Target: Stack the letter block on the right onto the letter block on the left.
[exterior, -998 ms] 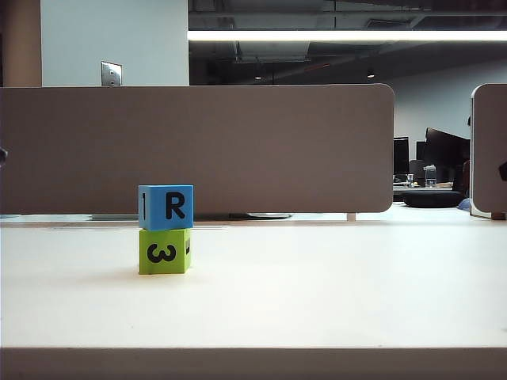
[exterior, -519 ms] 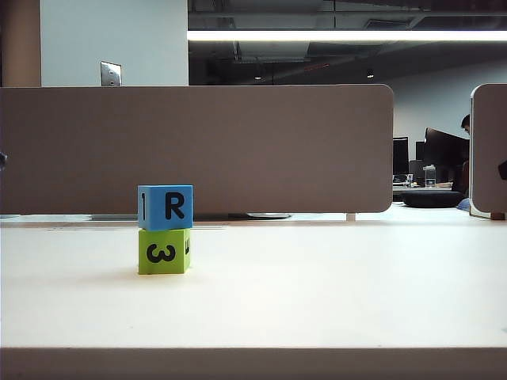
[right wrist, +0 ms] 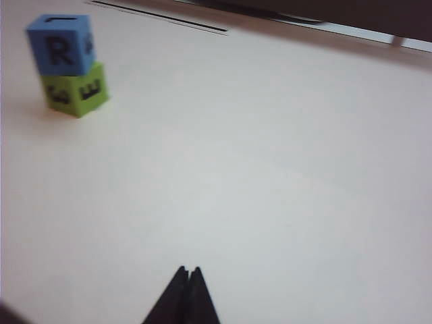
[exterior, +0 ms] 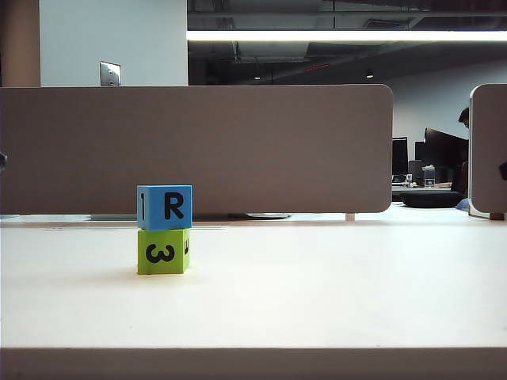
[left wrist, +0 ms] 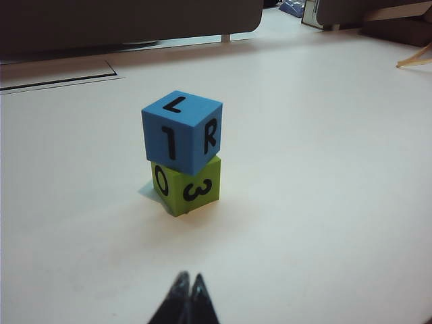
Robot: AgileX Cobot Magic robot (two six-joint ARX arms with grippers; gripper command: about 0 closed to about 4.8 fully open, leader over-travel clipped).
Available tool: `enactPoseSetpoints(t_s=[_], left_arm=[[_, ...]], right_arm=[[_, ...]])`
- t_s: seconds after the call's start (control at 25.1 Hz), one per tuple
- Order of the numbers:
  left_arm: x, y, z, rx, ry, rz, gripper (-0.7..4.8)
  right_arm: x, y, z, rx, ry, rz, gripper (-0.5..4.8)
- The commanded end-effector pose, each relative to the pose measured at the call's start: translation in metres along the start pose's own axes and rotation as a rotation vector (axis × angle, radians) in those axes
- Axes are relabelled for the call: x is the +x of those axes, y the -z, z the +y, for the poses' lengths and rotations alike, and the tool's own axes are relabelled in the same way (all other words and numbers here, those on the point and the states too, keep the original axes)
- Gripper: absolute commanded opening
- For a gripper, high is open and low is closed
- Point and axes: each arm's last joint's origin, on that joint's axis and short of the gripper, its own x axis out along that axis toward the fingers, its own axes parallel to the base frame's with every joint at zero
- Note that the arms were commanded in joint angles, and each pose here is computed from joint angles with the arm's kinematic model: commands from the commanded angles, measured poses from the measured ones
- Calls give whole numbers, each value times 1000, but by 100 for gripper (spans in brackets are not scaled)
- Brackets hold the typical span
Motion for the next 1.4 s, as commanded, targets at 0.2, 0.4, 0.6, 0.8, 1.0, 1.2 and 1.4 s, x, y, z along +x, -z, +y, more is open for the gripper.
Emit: enactPoseSetpoints(t_s=[0.2,0.4,0.6,0.8,1.0,1.2,1.4], left_arm=[[0,-2,0,1,1,-12,-5],[0,-2,0,2,1,-12,-5],[0,-2,0,2,1,-12,-5],[0,-2,0,1,1,-12,-5],[0,-2,0,2,1,-12,-5],[0,-2,0,1,-1,-12,-5],[-1,-2,10,-12,-102,-13,-5]], right_arm=[[3,0,-20,48,213,6,4],[3,2,-38,89,409,21,4],[1,3,-46,109,502,29,4],[0,4,-51,120,554,33,4],[-1,4,-55,128,594,36,4],[-2,5,-58,136,627,39,4],[-5,6,-65,154,715,46,4]])
